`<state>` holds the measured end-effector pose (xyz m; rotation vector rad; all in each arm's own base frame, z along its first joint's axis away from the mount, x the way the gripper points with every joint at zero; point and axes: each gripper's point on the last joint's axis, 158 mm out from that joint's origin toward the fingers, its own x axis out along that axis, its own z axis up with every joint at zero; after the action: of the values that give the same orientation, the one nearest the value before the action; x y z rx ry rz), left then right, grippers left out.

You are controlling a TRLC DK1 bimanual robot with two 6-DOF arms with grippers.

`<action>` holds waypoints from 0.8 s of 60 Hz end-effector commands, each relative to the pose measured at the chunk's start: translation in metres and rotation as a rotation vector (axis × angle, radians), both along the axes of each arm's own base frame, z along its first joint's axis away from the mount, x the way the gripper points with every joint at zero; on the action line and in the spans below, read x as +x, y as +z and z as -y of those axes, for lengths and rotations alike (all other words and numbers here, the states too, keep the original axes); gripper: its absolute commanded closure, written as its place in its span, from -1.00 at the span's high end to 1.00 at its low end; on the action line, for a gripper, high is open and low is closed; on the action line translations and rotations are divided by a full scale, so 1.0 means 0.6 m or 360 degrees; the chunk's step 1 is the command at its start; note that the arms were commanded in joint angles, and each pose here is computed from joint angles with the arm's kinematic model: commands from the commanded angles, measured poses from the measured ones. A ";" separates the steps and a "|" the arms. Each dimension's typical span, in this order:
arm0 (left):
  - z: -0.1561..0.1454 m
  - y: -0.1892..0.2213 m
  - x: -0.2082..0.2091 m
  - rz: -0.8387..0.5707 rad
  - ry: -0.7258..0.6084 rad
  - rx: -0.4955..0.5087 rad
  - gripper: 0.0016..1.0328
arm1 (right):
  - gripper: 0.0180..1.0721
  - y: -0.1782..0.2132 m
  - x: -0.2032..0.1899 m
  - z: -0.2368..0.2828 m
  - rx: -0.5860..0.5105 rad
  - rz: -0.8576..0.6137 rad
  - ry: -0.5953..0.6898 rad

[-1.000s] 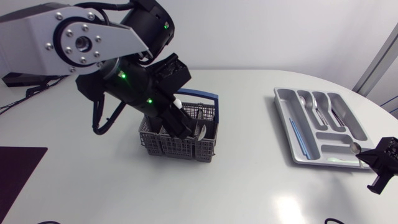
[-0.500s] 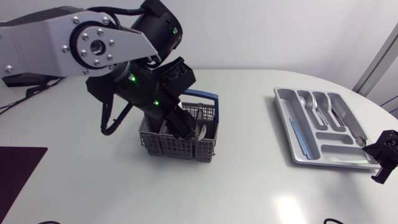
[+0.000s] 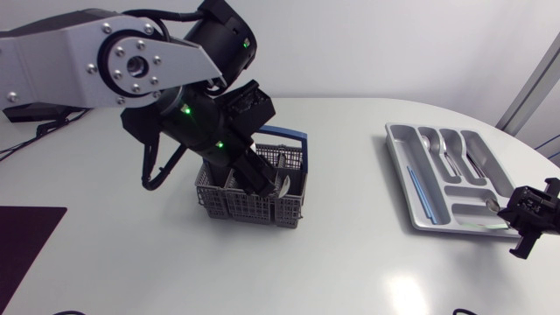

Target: Sort the cutlery from the basket into the organizer compartments.

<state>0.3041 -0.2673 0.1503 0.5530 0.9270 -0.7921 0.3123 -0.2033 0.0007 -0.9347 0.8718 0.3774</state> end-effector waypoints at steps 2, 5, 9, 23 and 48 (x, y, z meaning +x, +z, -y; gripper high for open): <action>0.005 0.003 0.002 -0.0006 0.0015 -0.0008 0.19 | -0.87 -0.032 -0.013 -0.025 0.0005 -0.0073 0.0066; 0.004 0.003 0.002 -0.0004 0.0014 -0.0005 0.19 | -0.80 -0.035 -0.013 -0.027 0.0000 -0.0081 0.0068; 0.002 0.001 0.001 -0.0007 0.0015 -0.0001 0.19 | -0.68 -0.038 -0.015 -0.033 0.0004 -0.0091 0.0076; -0.003 0.001 0.000 -0.0005 0.0015 0.0001 0.19 | -0.31 -0.034 -0.010 -0.036 -0.0016 -0.0090 0.0067; 0.004 -0.004 -0.012 -0.0070 -0.0001 -0.0026 0.19 | 0.71 0.096 0.003 -0.071 0.0062 0.0140 -0.0018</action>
<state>0.3031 -0.2680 0.1503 0.5480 0.9291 -0.7987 0.3156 -0.1732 0.0477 -0.9397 0.8056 0.3374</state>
